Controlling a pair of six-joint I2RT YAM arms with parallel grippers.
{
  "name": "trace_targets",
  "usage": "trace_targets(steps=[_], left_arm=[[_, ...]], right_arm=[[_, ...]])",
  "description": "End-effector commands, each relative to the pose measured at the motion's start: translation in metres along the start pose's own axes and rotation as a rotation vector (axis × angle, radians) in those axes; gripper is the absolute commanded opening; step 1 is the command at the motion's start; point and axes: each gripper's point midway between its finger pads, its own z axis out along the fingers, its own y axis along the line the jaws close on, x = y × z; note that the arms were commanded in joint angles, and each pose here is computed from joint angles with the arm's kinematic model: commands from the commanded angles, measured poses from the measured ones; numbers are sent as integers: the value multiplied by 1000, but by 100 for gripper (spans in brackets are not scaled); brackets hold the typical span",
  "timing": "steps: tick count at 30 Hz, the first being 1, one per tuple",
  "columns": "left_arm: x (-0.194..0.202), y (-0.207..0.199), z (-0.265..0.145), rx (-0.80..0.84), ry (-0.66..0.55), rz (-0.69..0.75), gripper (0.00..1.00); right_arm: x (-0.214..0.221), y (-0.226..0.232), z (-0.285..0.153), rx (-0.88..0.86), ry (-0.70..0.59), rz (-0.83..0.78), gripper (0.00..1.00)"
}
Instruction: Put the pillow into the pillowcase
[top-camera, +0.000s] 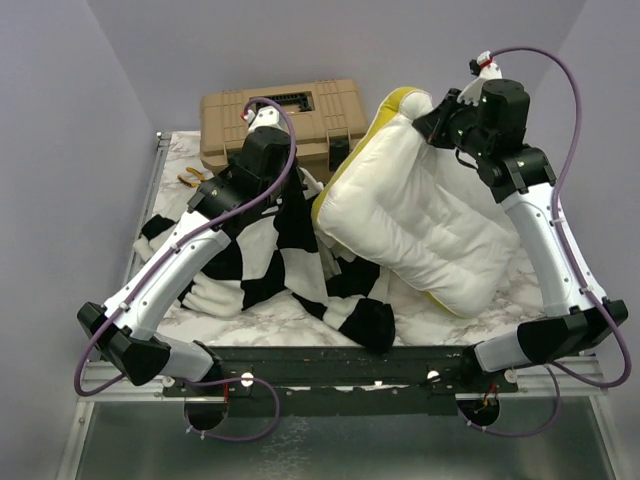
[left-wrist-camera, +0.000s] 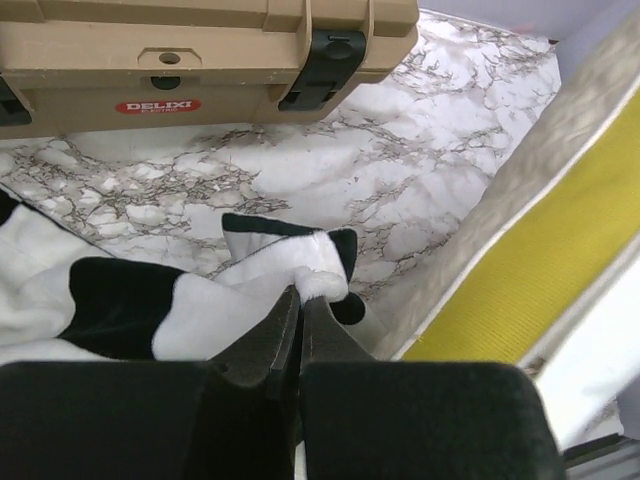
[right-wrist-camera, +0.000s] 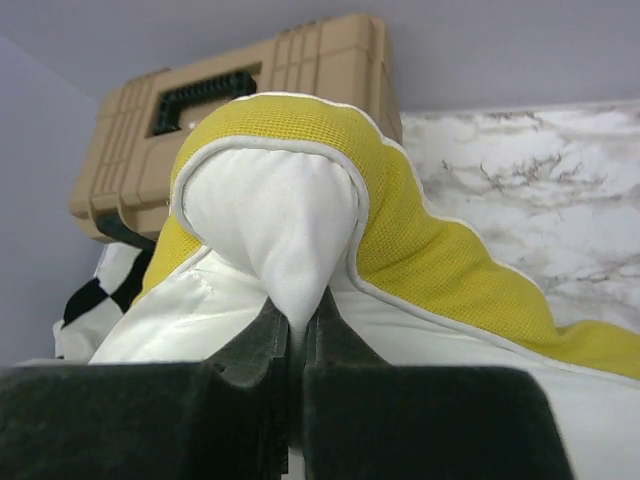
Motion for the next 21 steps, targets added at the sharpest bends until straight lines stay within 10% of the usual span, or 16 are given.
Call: trace_targets(steps=[1, 21], left_arm=[[-14, -12, -11, 55, -27, -59, 0], [-15, -11, -28, 78, -39, -127, 0]], right_arm=[[-60, 51, -35, -52, -223, -51, 0], [-63, 9, -49, 371, -292, -354, 0]])
